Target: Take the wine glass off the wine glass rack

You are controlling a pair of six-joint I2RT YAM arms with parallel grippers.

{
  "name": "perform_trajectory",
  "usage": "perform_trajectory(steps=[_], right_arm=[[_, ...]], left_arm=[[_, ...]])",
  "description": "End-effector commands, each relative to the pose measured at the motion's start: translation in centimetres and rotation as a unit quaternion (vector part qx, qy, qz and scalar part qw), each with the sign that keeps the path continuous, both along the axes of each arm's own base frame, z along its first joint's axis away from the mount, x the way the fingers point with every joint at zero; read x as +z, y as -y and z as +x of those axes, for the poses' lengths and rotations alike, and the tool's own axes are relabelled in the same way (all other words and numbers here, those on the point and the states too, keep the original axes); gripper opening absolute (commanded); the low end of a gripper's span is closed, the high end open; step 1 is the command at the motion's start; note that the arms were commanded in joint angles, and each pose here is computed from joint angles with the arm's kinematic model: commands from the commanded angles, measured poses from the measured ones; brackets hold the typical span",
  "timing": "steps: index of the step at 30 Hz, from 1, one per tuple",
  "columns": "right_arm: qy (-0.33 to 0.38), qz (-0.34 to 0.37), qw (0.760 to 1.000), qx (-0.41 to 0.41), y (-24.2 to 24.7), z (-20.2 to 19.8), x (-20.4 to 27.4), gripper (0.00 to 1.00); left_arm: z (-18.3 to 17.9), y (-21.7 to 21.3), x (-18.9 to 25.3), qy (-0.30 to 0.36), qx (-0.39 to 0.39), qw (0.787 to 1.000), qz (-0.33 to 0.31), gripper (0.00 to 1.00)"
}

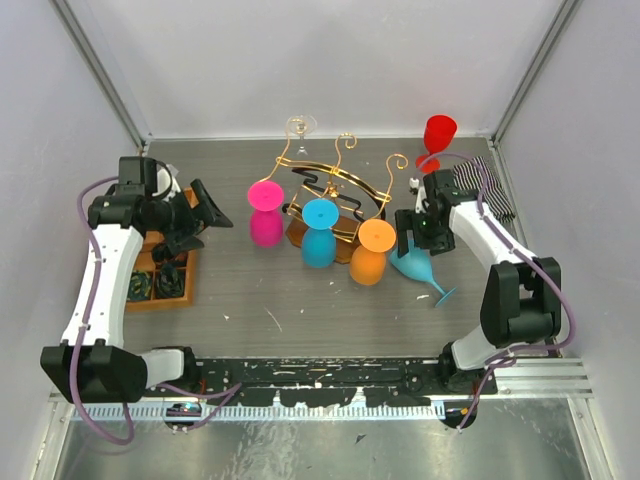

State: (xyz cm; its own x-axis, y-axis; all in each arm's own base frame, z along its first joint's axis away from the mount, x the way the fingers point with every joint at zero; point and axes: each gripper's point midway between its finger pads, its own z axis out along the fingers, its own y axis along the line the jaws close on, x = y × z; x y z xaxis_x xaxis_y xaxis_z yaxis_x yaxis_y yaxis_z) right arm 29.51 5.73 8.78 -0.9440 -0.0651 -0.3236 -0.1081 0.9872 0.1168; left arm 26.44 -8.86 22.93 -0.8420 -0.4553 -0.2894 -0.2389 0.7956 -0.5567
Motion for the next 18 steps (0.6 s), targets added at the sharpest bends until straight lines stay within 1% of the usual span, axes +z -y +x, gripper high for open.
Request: perform_trajectory(steps=[1, 4, 10, 15, 18], right_arm=[[0.039, 0.0, 0.999, 0.025, -0.7, 1.8, 1.8, 0.9], [0.03, -0.001, 0.999, 0.032, -1.2, 1.3, 1.1, 0.9], [0.002, -0.024, 0.999, 0.037, -0.9, 1.0, -0.3, 0.9], [-0.017, -0.057, 0.998, 0.02, 0.2, 1.5, -1.2, 0.9], [-0.018, -0.062, 0.998, 0.012, 0.4, 2.0, -1.5, 0.9]], left_arm=[[-0.4, 0.4, 1.9, 0.024, -0.006, 1.0, -0.013, 0.98], [-0.4, 0.5, 1.7, 0.021, -0.004, 1.0, -0.017, 0.98], [-0.4, 0.7, 1.9, 0.023, -0.005, 1.0, -0.02, 0.98], [-0.7, 0.3, 2.1, 0.024, -0.007, 1.0, -0.009, 0.98], [-0.7, 0.3, 2.1, 0.024, -0.007, 1.0, -0.006, 0.98]])
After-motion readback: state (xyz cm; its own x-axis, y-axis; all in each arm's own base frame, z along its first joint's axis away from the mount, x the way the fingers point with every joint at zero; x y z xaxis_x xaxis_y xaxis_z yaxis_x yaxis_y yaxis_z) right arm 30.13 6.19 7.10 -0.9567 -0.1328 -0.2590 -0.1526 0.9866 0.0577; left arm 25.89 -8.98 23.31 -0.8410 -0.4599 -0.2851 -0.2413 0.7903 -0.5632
